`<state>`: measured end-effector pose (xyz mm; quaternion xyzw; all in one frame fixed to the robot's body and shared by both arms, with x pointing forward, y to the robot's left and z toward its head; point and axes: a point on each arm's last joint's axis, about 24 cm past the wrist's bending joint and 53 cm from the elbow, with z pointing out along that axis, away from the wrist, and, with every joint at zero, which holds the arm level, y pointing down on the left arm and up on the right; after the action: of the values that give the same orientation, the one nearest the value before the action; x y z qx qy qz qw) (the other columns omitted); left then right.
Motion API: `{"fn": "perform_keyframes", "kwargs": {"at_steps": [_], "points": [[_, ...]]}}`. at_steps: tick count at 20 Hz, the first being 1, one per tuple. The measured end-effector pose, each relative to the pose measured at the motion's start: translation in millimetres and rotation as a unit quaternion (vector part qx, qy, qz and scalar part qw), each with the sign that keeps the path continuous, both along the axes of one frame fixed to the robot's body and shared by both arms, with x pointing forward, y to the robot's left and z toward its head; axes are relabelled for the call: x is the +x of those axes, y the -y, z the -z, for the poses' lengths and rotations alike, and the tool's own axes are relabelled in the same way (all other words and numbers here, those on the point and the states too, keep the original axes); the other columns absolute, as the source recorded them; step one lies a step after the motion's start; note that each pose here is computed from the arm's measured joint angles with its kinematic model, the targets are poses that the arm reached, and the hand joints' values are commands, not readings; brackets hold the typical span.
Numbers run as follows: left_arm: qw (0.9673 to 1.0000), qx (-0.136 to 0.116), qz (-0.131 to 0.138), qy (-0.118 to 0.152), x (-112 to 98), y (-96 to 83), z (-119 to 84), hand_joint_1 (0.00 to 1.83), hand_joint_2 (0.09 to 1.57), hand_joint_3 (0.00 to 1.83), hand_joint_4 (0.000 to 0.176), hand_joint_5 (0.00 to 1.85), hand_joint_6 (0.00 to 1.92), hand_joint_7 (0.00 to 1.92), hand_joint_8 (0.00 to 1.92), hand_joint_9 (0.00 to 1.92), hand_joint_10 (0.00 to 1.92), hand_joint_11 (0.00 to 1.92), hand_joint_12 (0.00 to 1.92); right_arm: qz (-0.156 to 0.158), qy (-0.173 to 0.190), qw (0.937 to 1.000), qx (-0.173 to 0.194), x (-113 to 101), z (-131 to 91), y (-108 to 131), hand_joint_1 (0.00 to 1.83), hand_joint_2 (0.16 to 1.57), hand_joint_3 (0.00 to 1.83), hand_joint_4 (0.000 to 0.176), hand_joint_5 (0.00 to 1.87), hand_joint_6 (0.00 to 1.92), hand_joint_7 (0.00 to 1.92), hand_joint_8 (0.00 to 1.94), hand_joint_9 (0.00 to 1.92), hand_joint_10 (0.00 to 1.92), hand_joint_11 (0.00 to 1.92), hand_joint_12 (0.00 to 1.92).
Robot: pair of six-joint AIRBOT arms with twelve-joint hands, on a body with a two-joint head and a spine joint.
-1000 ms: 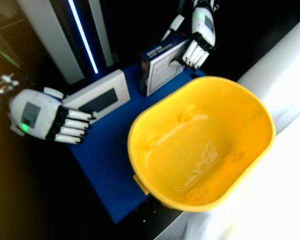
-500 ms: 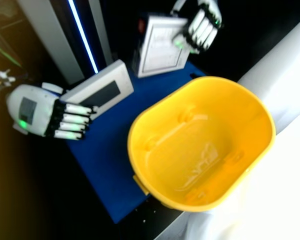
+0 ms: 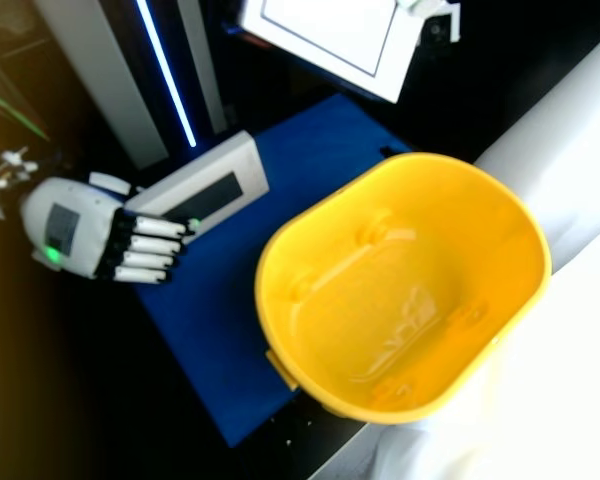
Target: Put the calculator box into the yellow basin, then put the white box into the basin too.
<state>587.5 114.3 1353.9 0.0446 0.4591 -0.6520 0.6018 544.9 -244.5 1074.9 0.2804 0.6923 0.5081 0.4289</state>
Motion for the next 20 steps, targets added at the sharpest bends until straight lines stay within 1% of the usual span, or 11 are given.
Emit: {"fn": "perform_keyframes", "kwargs": {"at_steps": [2,6,9,10,11,12,13,14,15,17,20], "points": [[0.9999,0.002,-0.006,0.008,13,7.0,-11,1.36,1.16,0.0,0.0,0.76,1.14,0.96,1.07,0.82,1.37,0.75,1.48,0.003,-0.003,1.0,0.002,0,3,0,1.23,1.17,0.0,0.0,0.9,1.11,0.86,1.24,0.8,1.24,0.65,1.64],[0.9993,0.032,-0.02,0.003,41,24.2,-14,1.36,1.16,0.0,0.0,0.75,1.14,0.97,1.07,0.83,1.36,0.75,1.49,0.001,-0.002,1.0,0.004,1,5,-2,1.19,1.17,0.0,0.009,0.91,1.11,0.85,1.24,0.8,1.13,0.64,1.63],[0.998,0.05,-0.035,-0.019,67,32.9,-5,1.36,1.16,0.0,0.0,0.75,1.14,0.97,1.07,0.83,1.36,0.75,1.49,-0.003,-0.001,1.0,0.008,2,4,-5,1.19,1.17,0.0,0.012,0.9,1.14,0.85,1.23,0.82,1.1,0.67,1.59],[0.9971,0.057,-0.041,-0.03,77,35.8,0,1.37,1.15,0.0,0.0,0.82,1.11,0.89,1.11,0.9,1.28,0.79,1.34,-0.004,-0.002,1.0,0.009,3,5,-7,1.19,1.17,0.0,0.01,0.9,1.14,0.84,1.24,0.8,1.1,0.63,1.6],[0.9959,0.064,-0.047,-0.044,88,39.4,7,1.37,1.14,0.0,0.0,0.93,1.01,0.9,1.1,0.85,1.29,0.67,1.41,-0.007,0.0,0.9999,0.01,4,5,-9,1.19,1.18,0.0,0.009,0.9,1.13,0.84,1.24,0.79,1.1,0.6,1.62],[0.994,0.076,-0.053,-0.058,99,43.8,16,1.37,1.14,0.0,0.0,0.96,1.01,0.9,1.04,0.83,1.32,0.58,1.45,-0.007,0.0,0.9999,0.012,5,5,-10,1.19,1.17,0.0,0.009,0.91,1.13,0.85,1.22,0.79,1.08,0.6,1.59],[0.9921,0.086,-0.059,-0.07,109,46.8,24,1.37,1.13,0.0,0.0,0.89,1.08,0.94,0.99,0.9,1.26,0.68,1.43,-0.008,0.0,0.9999,0.013,5,6,-11,1.19,1.17,0.0,0.004,0.92,1.11,0.84,1.23,0.8,1.09,0.61,1.61],[0.9886,0.099,-0.068,-0.091,123,50.8,36,1.36,1.16,0.0,0.0,0.8,1.18,0.86,1.13,0.88,1.31,0.72,1.41,-0.011,0.0,0.9999,0.012,5,5,-12,1.32,1.17,0.0,0.0,0.9,1.12,0.84,1.18,0.79,1.33,0.62,1.62],[0.9872,0.102,-0.072,-0.099,129,51.7,40,1.36,1.16,0.0,0.0,0.8,1.18,0.86,1.13,0.88,1.31,0.72,1.41,-0.011,-0.001,0.9999,0.012,5,6,-12,1.32,1.17,0.0,0.0,0.9,1.12,0.84,1.18,0.79,1.33,0.62,1.62],[0.9816,0.12,-0.084,-0.122,146,56.9,54,1.36,1.18,0.0,0.0,0.75,1.22,0.84,1.19,0.85,1.37,0.74,1.42,-0.013,-0.001,0.9998,0.012,5,6,-13,1.2,1.17,0.0,0.0,0.91,1.15,0.85,1.2,0.8,1.12,0.62,1.59],[0.9731,0.144,-0.109,-0.144,172,61.5,64,1.36,1.19,0.0,0.0,0.76,1.24,0.81,1.22,0.82,1.41,0.67,1.5,-0.017,0.002,0.9998,0.012,7,5,-16,1.19,1.17,0.0,0.01,0.9,1.14,0.84,1.23,0.81,1.08,0.61,1.59]]}}
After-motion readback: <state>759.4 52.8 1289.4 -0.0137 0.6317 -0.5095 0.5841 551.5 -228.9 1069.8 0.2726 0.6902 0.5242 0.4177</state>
